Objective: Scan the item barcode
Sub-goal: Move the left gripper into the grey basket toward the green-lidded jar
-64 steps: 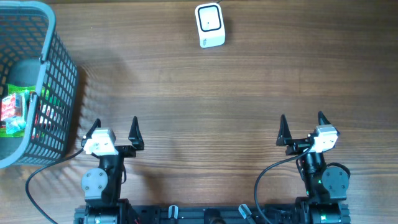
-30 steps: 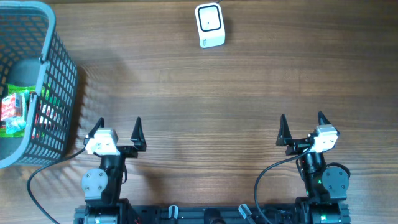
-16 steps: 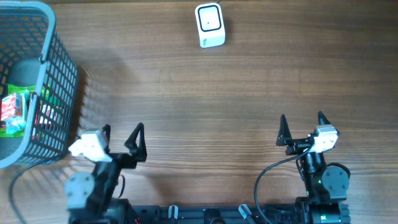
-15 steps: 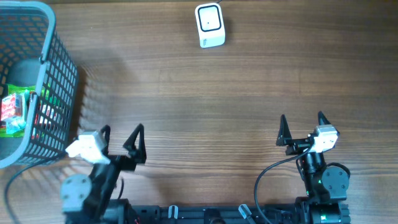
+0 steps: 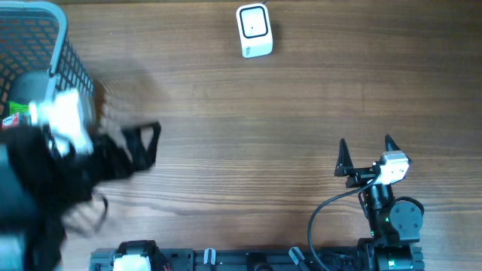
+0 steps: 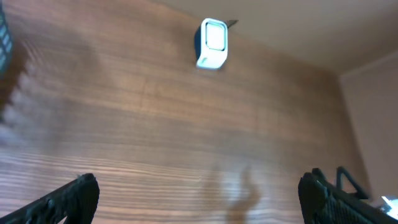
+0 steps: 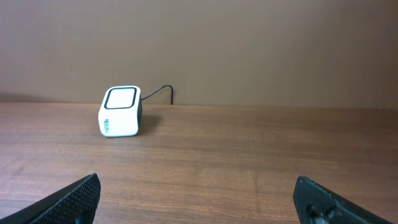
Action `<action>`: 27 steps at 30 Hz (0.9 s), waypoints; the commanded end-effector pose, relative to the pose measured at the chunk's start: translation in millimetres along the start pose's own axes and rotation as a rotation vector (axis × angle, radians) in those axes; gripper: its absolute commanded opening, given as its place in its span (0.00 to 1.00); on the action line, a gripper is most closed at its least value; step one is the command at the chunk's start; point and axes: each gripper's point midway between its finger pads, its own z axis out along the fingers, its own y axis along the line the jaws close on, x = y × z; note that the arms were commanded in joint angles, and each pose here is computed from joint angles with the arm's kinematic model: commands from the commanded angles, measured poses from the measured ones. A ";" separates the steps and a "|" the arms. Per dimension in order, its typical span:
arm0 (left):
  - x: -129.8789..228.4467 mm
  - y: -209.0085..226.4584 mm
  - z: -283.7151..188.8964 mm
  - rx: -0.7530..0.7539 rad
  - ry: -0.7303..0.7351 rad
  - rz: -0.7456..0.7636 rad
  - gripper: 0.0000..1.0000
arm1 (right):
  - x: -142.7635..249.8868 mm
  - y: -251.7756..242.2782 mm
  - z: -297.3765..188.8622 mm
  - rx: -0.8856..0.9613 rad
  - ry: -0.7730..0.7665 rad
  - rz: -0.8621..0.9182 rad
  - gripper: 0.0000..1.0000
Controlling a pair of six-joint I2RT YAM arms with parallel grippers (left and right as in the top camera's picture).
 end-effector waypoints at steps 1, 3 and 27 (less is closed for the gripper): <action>-51.1 -4.0 23.2 -0.022 0.011 0.098 1.00 | -0.3 -2.7 0.0 0.014 -0.003 0.014 1.00; -79.5 2.0 38.3 -0.063 -0.032 0.107 1.00 | -0.3 -2.7 0.0 0.014 -0.003 0.014 1.00; -132.5 265.1 -65.4 -0.964 -0.253 -0.199 1.00 | -0.3 -2.7 0.0 0.014 -0.003 0.014 1.00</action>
